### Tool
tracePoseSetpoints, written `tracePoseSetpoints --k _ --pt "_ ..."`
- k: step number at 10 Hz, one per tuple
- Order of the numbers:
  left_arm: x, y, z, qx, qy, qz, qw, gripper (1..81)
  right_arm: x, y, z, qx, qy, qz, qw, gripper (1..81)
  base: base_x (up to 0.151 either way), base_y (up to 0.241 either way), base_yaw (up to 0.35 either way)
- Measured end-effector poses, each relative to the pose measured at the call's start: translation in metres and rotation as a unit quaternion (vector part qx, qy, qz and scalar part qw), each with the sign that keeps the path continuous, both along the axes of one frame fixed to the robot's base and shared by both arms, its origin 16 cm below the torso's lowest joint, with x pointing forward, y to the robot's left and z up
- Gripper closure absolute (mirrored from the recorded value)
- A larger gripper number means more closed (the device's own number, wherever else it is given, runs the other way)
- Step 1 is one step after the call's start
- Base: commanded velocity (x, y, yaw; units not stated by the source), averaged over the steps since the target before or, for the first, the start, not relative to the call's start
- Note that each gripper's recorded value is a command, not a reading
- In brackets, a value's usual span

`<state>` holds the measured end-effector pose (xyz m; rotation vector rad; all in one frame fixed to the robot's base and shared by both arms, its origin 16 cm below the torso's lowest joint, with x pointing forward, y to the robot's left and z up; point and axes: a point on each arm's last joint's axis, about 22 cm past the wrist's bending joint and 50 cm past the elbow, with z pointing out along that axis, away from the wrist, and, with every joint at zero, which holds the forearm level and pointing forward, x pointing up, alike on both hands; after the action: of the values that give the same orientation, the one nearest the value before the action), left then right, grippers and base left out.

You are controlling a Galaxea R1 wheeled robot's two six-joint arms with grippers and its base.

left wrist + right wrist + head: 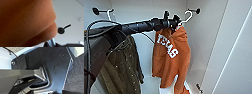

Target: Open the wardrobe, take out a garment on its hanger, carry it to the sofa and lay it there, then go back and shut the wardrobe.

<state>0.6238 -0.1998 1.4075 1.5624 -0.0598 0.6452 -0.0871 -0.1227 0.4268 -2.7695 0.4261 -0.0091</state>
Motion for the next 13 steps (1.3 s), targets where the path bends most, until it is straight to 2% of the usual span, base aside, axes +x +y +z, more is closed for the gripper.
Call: tracePoseSetpoints --k 2,6,8,13 --pt "-0.001 0.0 0.001 -0.002 0.001 -0.001 1.0 81.1 0.0 0.0 0.0 0.0 0.0 0.0 1.0 1.0 0.0 0.0 0.0" --pt "0.005 0.014 -0.009 0.002 0.008 0.004 1.0 81.1 0.005 -0.001 0.0 -0.001 -0.004 -0.001 1.0 1.0 -0.082 0.0 0.0" --pt "-0.003 0.01 -0.004 0.0 0.004 -0.004 1.0 81.1 -0.003 0.0 0.0 0.0 0.001 -0.001 1.0 1.0 -0.108 0.0 0.0" --pt "0.002 0.015 -0.01 0.0 0.009 -0.001 1.0 81.1 -0.001 -0.001 0.0 -0.001 -0.002 -0.002 1.0 1.0 -0.121 0.0 0.0"
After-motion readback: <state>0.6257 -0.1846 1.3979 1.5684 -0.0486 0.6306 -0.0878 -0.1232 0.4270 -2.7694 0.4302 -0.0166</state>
